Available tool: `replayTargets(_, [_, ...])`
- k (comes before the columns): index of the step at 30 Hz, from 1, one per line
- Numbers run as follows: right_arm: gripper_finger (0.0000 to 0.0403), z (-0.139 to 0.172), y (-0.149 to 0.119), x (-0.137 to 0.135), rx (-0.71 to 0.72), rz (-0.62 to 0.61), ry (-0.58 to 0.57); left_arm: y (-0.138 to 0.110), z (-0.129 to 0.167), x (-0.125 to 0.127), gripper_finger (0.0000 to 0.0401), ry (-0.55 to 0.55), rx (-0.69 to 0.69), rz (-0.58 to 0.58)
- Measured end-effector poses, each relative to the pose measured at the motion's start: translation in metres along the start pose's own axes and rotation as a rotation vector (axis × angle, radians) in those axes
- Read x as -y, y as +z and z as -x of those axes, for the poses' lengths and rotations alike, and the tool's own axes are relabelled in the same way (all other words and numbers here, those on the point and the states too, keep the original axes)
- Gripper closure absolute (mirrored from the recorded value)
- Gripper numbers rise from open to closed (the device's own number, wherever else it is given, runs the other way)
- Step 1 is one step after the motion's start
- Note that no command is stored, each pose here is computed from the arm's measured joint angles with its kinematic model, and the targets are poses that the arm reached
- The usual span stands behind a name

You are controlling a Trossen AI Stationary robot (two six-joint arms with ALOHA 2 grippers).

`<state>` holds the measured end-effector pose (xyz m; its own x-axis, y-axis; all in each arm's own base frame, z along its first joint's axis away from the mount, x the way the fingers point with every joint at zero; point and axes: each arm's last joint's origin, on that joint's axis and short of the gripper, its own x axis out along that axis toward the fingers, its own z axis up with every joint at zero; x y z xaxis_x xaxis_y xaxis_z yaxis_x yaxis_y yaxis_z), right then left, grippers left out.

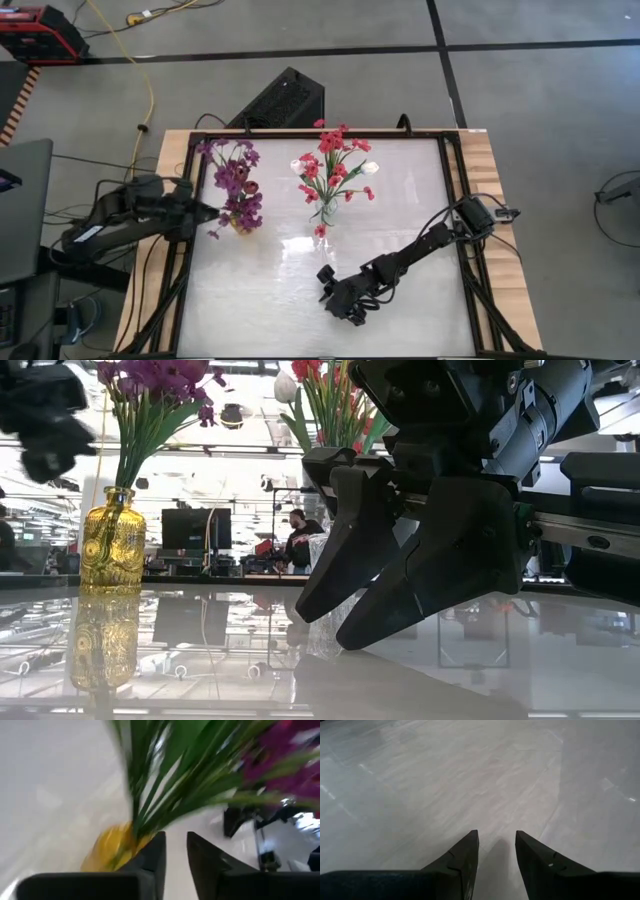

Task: Sort flowers into vase by color
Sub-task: Return to Home Position

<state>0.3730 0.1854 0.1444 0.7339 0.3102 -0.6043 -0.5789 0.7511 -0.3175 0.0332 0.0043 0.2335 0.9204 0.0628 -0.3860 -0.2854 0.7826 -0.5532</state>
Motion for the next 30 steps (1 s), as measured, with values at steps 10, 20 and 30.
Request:
replayTargets(10, [0.0243, 0.000, 0.000, 0.000, 0.000, 0.000, 0.000, -0.002, -0.011, -0.004, 0.0400, -0.035, 0.009, -0.110])
replayTargets(20, [0.0243, 0.000, 0.000, 0.000, 0.000, 0.000, 0.000, 0.009, -0.009, -0.008, 0.0401, 0.206, 0.228, -0.040])
replayTargets(30, [0.0243, 0.000, 0.000, 0.000, 0.000, 0.000, 0.000, 0.014, -0.001, -0.020, 0.0401, 0.645, 0.539, 0.158])
